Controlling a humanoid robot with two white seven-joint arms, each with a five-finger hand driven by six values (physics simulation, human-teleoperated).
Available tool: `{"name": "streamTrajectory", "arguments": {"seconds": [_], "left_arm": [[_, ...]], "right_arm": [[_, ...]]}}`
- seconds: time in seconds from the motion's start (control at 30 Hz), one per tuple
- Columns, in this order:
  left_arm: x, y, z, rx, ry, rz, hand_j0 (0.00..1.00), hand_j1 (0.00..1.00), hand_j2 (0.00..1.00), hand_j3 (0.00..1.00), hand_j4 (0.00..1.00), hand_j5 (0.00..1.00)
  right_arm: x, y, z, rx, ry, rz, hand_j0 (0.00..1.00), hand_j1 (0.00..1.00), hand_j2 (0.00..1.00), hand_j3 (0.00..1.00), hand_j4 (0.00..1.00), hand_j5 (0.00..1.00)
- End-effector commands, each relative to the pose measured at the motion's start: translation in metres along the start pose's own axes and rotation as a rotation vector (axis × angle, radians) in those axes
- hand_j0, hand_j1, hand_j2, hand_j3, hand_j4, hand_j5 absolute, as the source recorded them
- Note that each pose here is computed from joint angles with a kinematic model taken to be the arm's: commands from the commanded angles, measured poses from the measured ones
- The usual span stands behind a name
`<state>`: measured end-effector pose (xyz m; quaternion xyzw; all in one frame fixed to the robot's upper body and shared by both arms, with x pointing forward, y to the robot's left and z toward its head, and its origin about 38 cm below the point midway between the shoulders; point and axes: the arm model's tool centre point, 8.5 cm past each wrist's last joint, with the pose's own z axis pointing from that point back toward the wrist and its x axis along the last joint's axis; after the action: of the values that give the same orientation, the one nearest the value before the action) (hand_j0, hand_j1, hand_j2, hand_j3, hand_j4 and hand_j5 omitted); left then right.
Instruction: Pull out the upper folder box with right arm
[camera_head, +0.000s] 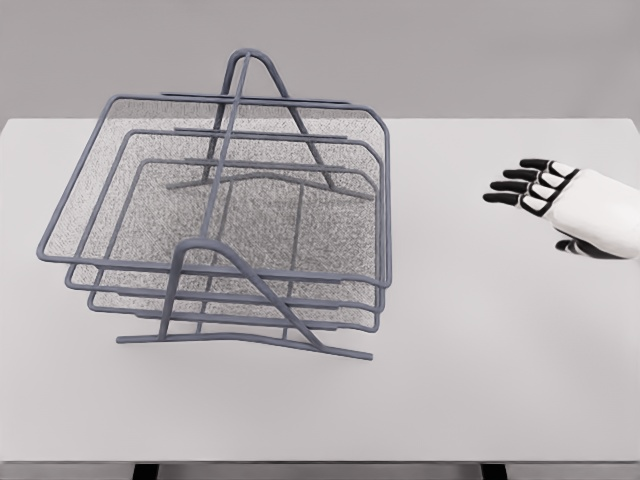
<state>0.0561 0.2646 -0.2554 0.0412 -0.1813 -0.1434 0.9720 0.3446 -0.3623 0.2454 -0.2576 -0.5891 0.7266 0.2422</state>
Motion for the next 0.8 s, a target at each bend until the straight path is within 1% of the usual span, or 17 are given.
{"name": "streamTrajectory", "arguments": {"seconds": [0.0, 0.03, 0.07, 0.1, 0.13, 0.2, 0.23, 0.27, 0.3, 0.33, 0.37, 0.4, 0.43, 0.47, 0.6, 0.7, 0.77], "left_arm": [[0.000, 0.000, 0.000, 0.000, 0.000, 0.001, 1.00, 1.00, 1.00, 1.00, 1.00, 1.00], [0.000, 0.000, 0.000, 0.000, 0.000, 0.001, 1.00, 1.00, 1.00, 1.00, 1.00, 1.00], [0.000, 0.000, 0.000, 0.000, 0.000, 0.001, 1.00, 1.00, 1.00, 1.00, 1.00, 1.00], [0.000, 0.000, 0.000, 0.000, 0.000, 0.001, 1.00, 1.00, 1.00, 1.00, 1.00, 1.00], [0.000, 0.000, 0.000, 0.000, 0.000, 0.001, 1.00, 1.00, 1.00, 1.00, 1.00, 1.00], [0.000, 0.000, 0.000, 0.000, 0.000, 0.001, 1.00, 1.00, 1.00, 1.00, 1.00, 1.00], [0.000, 0.000, 0.000, 0.000, 0.000, 0.001, 1.00, 1.00, 1.00, 1.00, 1.00, 1.00], [0.000, 0.000, 0.000, 0.000, 0.000, 0.001, 1.00, 1.00, 1.00, 1.00, 1.00, 1.00], [0.000, 0.000, 0.000, 0.000, 0.000, 0.001, 1.00, 1.00, 1.00, 1.00, 1.00, 1.00], [0.000, 0.000, 0.000, 0.000, 0.000, 0.001, 1.00, 1.00, 1.00, 1.00, 1.00, 1.00], [0.000, 0.000, 0.000, 0.000, 0.000, 0.001, 1.00, 1.00, 1.00, 1.00, 1.00, 1.00], [0.000, 0.000, 0.000, 0.000, 0.000, 0.001, 1.00, 1.00, 1.00, 1.00, 1.00, 1.00], [0.000, 0.000, 0.000, 0.000, 0.000, 0.001, 1.00, 1.00, 1.00, 1.00, 1.00, 1.00], [0.000, 0.000, 0.000, 0.000, 0.000, 0.001, 1.00, 1.00, 1.00, 1.00, 1.00, 1.00], [0.000, 0.000, 0.000, 0.000, 0.000, 0.001, 1.00, 1.00, 1.00, 1.00, 1.00, 1.00], [0.000, 0.000, 0.000, 0.000, 0.000, 0.001, 1.00, 1.00, 1.00, 1.00, 1.00, 1.00], [0.000, 0.000, 0.000, -0.001, 0.000, 0.001, 1.00, 1.00, 1.00, 1.00, 1.00, 1.00]], "right_arm": [[0.001, 0.001, -0.002, 0.015, -0.010, -0.005, 1.00, 1.00, 1.00, 1.00, 1.00, 1.00], [0.000, -0.006, -0.007, 0.004, -0.019, 0.008, 1.00, 1.00, 1.00, 1.00, 1.00, 1.00], [0.002, -0.015, -0.019, -0.010, -0.055, 0.018, 1.00, 1.00, 1.00, 1.00, 1.00, 1.00], [0.001, -0.028, -0.033, -0.010, -0.093, 0.002, 1.00, 1.00, 1.00, 1.00, 1.00, 1.00], [0.001, -0.037, -0.040, -0.007, -0.119, -0.007, 1.00, 1.00, 1.00, 1.00, 1.00, 1.00], [0.000, -0.043, -0.044, 0.067, -0.144, -0.032, 1.00, 1.00, 1.00, 1.00, 1.00, 1.00], [0.004, -0.042, -0.051, 0.092, -0.167, -0.026, 1.00, 1.00, 1.00, 1.00, 1.00, 1.00], [0.011, -0.041, -0.069, 0.118, -0.217, -0.018, 1.00, 1.00, 1.00, 1.00, 1.00, 1.00], [0.011, -0.051, -0.080, 0.111, -0.236, -0.002, 1.00, 1.00, 1.00, 1.00, 1.00, 1.00], [0.014, -0.060, -0.088, 0.105, -0.266, -0.002, 1.00, 1.00, 1.00, 1.00, 1.00, 1.00], [0.023, -0.064, -0.103, 0.105, -0.310, 0.013, 1.00, 1.00, 1.00, 1.00, 1.00, 1.00], [0.033, -0.066, -0.117, 0.127, -0.358, 0.031, 1.00, 1.00, 1.00, 1.00, 1.00, 1.00], [0.038, -0.067, -0.131, 0.124, -0.382, 0.031, 1.00, 1.00, 1.00, 1.00, 1.00, 1.00], [0.041, -0.059, -0.139, 0.135, -0.394, 0.013, 1.00, 1.00, 1.00, 1.00, 1.00, 1.00], [0.051, -0.044, -0.151, 0.167, -0.427, -0.003, 1.00, 1.00, 1.00, 1.00, 1.00, 1.00], [0.052, -0.042, -0.151, 0.175, -0.429, -0.002, 1.00, 1.00, 1.00, 1.00, 1.00, 1.00], [0.054, -0.037, -0.151, 0.191, -0.432, 0.002, 1.00, 1.00, 1.00, 1.00, 1.00, 1.00]]}}
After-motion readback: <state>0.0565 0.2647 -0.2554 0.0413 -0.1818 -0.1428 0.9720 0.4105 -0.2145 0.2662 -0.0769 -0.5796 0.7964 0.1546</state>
